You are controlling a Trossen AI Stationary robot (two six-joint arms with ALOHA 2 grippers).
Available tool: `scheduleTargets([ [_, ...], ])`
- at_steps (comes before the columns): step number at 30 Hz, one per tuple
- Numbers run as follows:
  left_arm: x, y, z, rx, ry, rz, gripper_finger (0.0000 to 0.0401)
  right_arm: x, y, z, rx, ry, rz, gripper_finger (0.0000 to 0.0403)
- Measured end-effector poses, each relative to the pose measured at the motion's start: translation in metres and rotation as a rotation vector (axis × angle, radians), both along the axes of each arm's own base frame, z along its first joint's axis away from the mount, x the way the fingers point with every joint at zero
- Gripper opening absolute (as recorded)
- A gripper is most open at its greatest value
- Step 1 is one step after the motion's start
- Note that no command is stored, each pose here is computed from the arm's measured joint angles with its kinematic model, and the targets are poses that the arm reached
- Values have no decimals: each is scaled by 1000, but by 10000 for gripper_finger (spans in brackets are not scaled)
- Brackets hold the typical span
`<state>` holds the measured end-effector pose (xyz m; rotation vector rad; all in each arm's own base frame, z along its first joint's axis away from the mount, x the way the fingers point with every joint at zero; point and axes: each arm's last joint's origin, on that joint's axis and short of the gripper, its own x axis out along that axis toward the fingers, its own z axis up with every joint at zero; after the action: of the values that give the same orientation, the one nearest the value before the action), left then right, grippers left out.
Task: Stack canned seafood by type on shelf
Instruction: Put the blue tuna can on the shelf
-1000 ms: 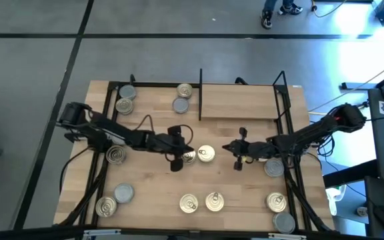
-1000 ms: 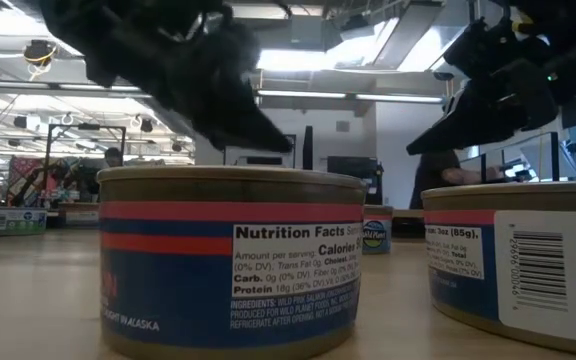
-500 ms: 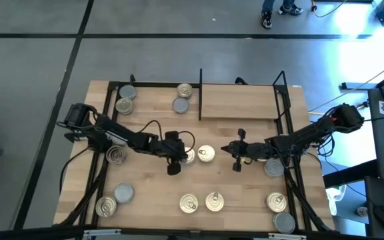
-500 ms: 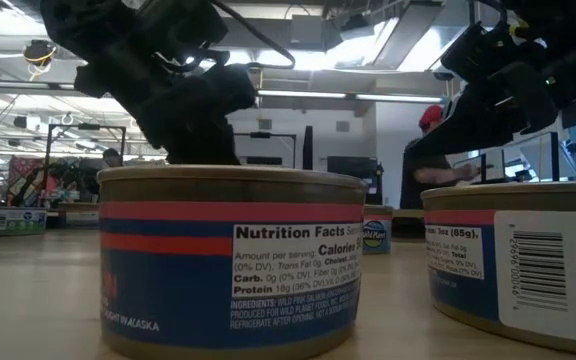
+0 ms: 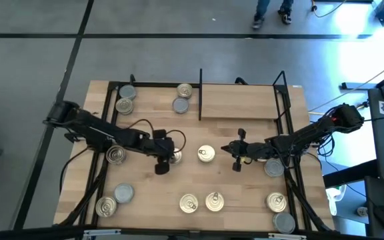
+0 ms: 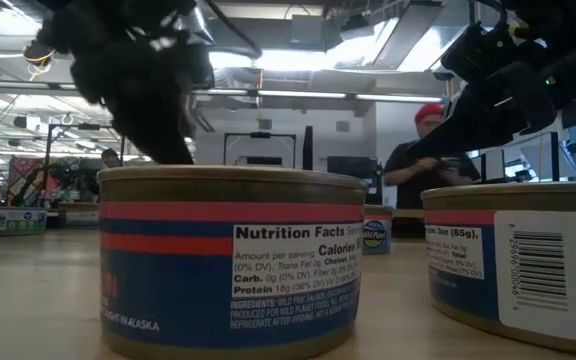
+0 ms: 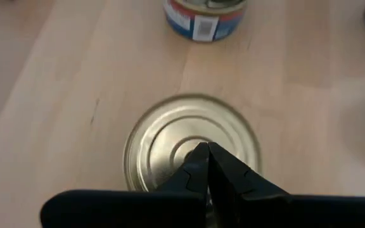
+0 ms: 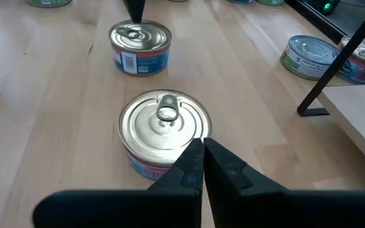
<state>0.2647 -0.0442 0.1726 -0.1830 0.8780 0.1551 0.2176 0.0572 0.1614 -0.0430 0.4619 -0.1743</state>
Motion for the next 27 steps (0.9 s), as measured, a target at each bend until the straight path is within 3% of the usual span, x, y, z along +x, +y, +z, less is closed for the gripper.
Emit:
scheduleTargets([
  [7,11,-3,33,17,-310,-61,4,5,2,3,31,-57,12,14],
  [12,29,-7,39,67,-504,-113,4,14,5,-7,40,-75,26,14],
  [27,52,5,8,102,-511,-78,4,29,10,-41,36,-68,26,14],
])
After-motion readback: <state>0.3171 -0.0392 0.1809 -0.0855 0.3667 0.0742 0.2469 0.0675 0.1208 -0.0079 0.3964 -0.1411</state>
